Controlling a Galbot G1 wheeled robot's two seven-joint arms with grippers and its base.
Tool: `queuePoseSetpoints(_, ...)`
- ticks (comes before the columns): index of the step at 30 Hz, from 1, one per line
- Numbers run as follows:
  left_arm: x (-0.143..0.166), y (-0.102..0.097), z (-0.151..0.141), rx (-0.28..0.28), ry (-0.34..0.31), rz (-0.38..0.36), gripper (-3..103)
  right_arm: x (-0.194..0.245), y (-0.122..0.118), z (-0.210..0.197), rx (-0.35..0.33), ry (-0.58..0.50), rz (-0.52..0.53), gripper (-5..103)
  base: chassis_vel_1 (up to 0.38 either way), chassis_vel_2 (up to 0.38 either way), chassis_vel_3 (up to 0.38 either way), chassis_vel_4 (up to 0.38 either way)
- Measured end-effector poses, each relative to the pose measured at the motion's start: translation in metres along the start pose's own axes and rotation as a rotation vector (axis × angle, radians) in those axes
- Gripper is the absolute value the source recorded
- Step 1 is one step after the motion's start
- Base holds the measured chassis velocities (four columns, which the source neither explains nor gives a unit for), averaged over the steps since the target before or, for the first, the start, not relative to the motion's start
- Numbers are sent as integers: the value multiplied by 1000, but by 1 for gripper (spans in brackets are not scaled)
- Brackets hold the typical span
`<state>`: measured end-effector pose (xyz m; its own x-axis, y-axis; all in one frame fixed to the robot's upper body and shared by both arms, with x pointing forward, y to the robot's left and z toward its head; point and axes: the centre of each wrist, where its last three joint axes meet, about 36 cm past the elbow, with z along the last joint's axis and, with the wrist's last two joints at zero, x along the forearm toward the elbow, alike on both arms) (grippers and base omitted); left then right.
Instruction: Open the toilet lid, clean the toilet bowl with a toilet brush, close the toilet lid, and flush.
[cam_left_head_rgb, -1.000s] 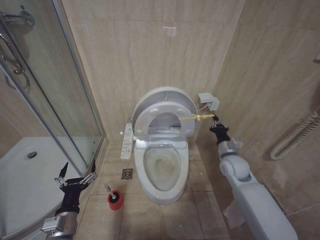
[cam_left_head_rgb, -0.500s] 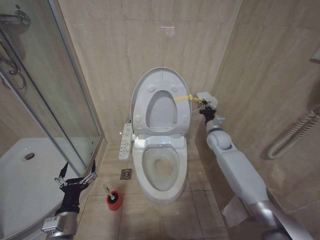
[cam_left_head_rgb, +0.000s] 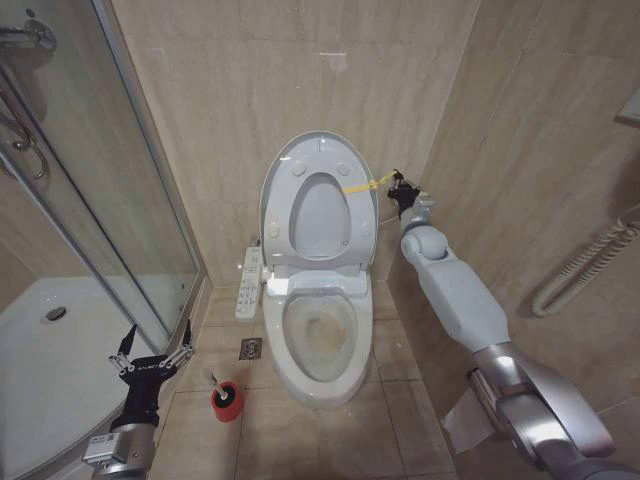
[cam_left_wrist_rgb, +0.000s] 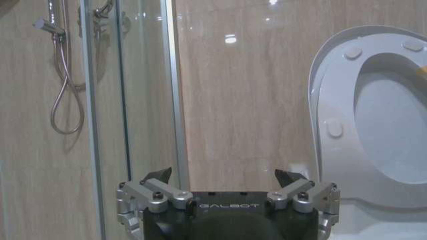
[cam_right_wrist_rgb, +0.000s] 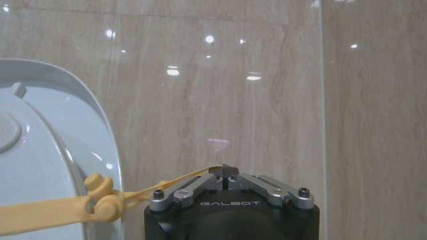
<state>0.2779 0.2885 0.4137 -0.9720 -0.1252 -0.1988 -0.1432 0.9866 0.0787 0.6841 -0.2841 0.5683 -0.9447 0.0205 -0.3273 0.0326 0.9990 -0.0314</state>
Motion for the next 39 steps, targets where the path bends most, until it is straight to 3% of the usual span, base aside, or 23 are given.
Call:
queuePoseSetpoints(14,0,0,0,0,0,0,100,-5,10,-7,29,0,-31,0,0,0,0,0)
queuePoseSetpoints(25,0,0,0,0,0,0,100,28,5,-8,50,31,-48,0,0,0,0,0)
queuePoseSetpoints(26,0,0,0,0,0,0,100,32,4,-7,52,34,-52,20,0,0,0,0)
queuePoseSetpoints(32,0,0,0,0,0,0,100,49,0,-11,52,31,-70,20,0,0,0,0)
queuePoseSetpoints(33,0,0,0,0,0,0,100,53,0,-12,51,30,-75,47,0,0,0,0)
queuePoseSetpoints(39,0,0,0,0,0,0,100,70,1,-16,40,31,-92,47,0,0,0,0)
